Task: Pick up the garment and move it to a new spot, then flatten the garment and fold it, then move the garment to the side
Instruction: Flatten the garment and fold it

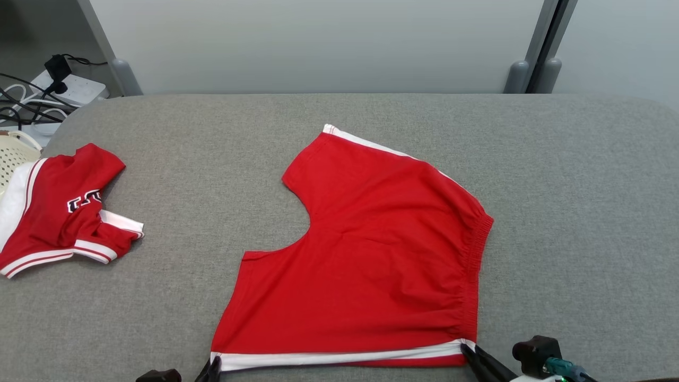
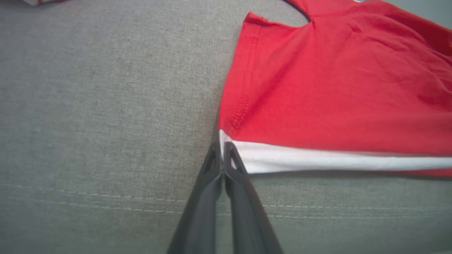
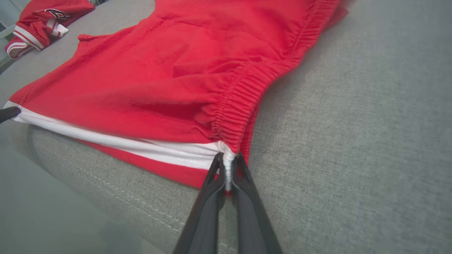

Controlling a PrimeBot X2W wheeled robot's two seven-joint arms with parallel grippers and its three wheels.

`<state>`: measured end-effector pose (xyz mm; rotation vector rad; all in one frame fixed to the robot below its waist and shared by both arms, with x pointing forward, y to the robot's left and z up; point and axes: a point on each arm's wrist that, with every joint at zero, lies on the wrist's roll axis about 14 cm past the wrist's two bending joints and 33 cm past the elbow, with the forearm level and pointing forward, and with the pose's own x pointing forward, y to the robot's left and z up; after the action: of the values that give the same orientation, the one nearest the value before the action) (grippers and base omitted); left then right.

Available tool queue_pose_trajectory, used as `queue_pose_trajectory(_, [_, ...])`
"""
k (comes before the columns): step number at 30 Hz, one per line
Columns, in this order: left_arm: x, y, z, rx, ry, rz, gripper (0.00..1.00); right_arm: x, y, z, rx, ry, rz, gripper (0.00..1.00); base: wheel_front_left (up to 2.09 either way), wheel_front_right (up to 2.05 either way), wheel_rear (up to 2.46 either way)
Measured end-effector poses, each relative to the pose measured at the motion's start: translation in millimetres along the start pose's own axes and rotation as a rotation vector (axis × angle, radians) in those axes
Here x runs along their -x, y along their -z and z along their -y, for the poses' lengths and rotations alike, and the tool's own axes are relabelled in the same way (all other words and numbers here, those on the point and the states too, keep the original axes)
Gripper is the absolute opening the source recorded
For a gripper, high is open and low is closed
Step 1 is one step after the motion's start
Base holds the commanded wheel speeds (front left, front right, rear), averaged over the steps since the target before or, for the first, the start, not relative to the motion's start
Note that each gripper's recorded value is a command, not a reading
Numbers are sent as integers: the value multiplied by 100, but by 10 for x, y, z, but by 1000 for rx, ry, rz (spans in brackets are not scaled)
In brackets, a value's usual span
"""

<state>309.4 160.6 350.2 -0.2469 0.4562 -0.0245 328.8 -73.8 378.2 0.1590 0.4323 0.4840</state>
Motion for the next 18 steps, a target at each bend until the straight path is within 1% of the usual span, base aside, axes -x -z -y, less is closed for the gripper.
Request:
queue_pose_trajectory(6, [-49, -68, 27, -27, 13, 16, 0, -14, 3, 30, -30, 8, 2, 0, 0, 0, 0])
queue_pose_trajectory(8, [-119, -226, 78, -36, 29, 59, 0, -40, -60, 69, -57, 20, 22, 0, 0, 0, 0])
queue_pose_trajectory(10, [-236, -498, 163, -52, 55, 130, 0, -87, -174, 139, -94, 38, 55, 0, 0, 0, 0])
queue_pose_trajectory(12, [-371, -813, 275, -65, 86, 208, 0, -150, -298, 193, -145, 49, 89, 0, 0, 0, 0])
queue_pose_trajectory(14, [-495, -1100, 393, -87, 118, 276, 0, -214, -410, 244, -222, 60, 120, 0, 0, 0, 0])
queue_pose_trajectory(18, [-729, -1407, 597, -132, 174, 331, 0, -354, -613, 268, -371, 40, 140, 0, 0, 0, 0])
